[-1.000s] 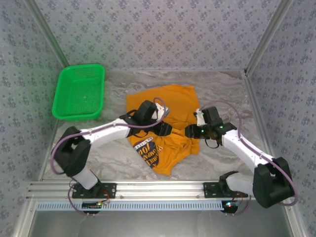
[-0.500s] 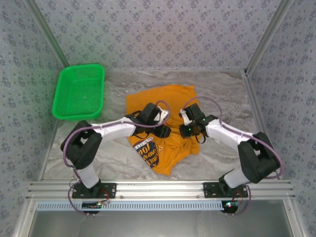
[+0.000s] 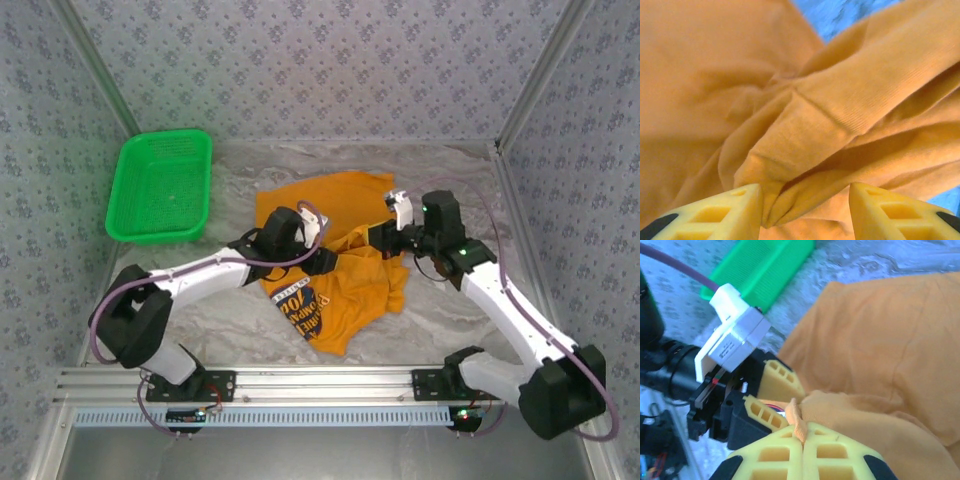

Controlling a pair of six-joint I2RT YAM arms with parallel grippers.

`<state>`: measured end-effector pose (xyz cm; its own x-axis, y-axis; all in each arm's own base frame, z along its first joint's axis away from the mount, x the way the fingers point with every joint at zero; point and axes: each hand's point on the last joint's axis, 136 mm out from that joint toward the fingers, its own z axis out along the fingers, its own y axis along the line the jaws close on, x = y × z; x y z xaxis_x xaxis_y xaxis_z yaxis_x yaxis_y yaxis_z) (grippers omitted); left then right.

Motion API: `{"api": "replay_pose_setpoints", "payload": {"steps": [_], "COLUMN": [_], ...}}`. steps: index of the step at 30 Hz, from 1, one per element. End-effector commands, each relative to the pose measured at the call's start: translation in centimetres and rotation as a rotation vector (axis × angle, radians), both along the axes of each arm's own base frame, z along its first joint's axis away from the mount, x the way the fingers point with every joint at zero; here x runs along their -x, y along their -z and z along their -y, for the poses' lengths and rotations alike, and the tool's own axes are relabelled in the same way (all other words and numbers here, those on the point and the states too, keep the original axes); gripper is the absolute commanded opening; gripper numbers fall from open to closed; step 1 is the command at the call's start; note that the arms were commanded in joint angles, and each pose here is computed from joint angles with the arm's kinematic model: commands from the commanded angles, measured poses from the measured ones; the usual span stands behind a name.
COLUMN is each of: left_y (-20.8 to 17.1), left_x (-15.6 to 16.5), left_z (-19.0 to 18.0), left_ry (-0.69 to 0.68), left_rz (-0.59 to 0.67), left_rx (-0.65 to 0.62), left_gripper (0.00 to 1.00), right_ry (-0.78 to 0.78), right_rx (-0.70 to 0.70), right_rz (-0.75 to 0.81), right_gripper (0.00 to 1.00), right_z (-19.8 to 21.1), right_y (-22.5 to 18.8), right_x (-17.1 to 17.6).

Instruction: Fold the inside-out t-shirt

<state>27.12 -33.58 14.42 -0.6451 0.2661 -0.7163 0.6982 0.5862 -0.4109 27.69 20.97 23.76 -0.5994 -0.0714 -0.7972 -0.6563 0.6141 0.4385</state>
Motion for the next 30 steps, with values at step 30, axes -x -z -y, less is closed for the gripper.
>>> {"api": "replay_pose_setpoints", "payload": {"steps": [30], "left_y": [-3.8], "left_x": [0.1], "left_z": [4.2], "left_ry": [0.224], "left_rz": [0.291], "left_rx": [0.065], "left_gripper": [0.27], "right_ry": [-0.198], "right_rx": [-0.115], "right_rz": [-0.067], "right_gripper": [0.0], "right_z": [-2.5], "right_y": [-0.4], "right_x": [2.7]}}
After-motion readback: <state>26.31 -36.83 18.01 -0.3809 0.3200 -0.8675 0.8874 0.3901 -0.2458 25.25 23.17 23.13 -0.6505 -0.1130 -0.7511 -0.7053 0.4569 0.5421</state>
